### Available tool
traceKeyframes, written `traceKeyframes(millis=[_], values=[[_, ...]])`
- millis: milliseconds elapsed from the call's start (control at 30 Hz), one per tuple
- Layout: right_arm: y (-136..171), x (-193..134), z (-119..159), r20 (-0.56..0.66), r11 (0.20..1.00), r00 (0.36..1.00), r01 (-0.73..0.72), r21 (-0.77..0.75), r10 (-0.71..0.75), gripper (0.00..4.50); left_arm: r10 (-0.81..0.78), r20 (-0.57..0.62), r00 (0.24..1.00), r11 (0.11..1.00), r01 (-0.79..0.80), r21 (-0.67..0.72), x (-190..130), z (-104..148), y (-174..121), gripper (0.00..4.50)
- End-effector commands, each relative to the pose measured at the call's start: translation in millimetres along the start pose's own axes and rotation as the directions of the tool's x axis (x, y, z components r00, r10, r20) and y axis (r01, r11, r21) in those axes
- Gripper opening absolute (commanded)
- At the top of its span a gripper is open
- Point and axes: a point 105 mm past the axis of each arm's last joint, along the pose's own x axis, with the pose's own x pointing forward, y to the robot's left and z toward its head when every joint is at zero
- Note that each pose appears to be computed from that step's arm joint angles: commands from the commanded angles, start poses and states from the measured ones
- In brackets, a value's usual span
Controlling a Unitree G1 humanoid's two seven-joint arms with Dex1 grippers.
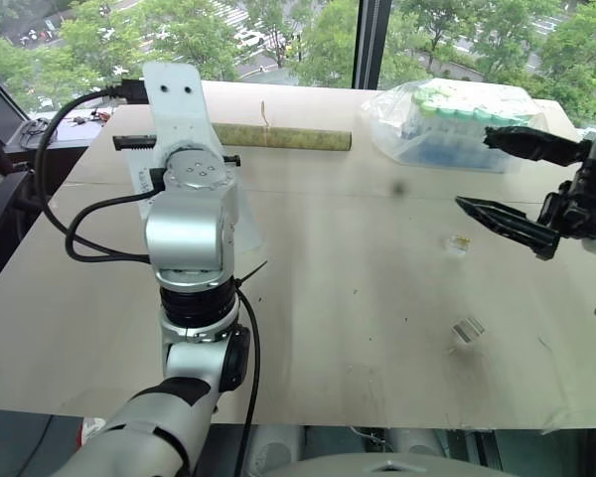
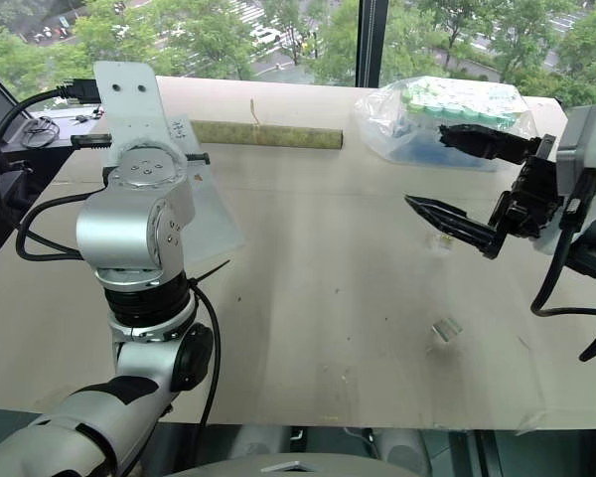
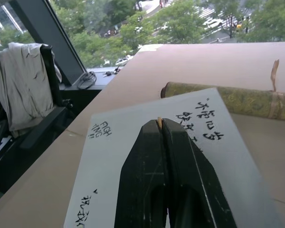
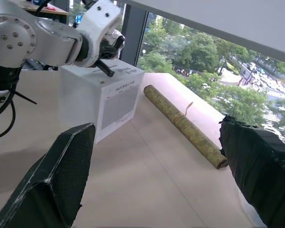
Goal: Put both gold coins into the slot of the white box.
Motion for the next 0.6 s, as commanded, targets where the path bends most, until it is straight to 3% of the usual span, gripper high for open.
traceKeyframes(millis=[33,600], values=[[-8.1,-8.6,15.1,0.013,0.996,1.000,0.016,-0.083,-0.015,4.46,0.017,0.019,1.000,1.000,-0.016,-0.021,-6.6,2.9,4.9,0.00],[-14.4,-14.3,12.2,-0.026,0.996,0.999,-0.027,-0.084,0.025,4.46,0.062,-0.058,0.996,0.996,-0.065,-0.055,-9.3,-14.2,9.5,0.00]])
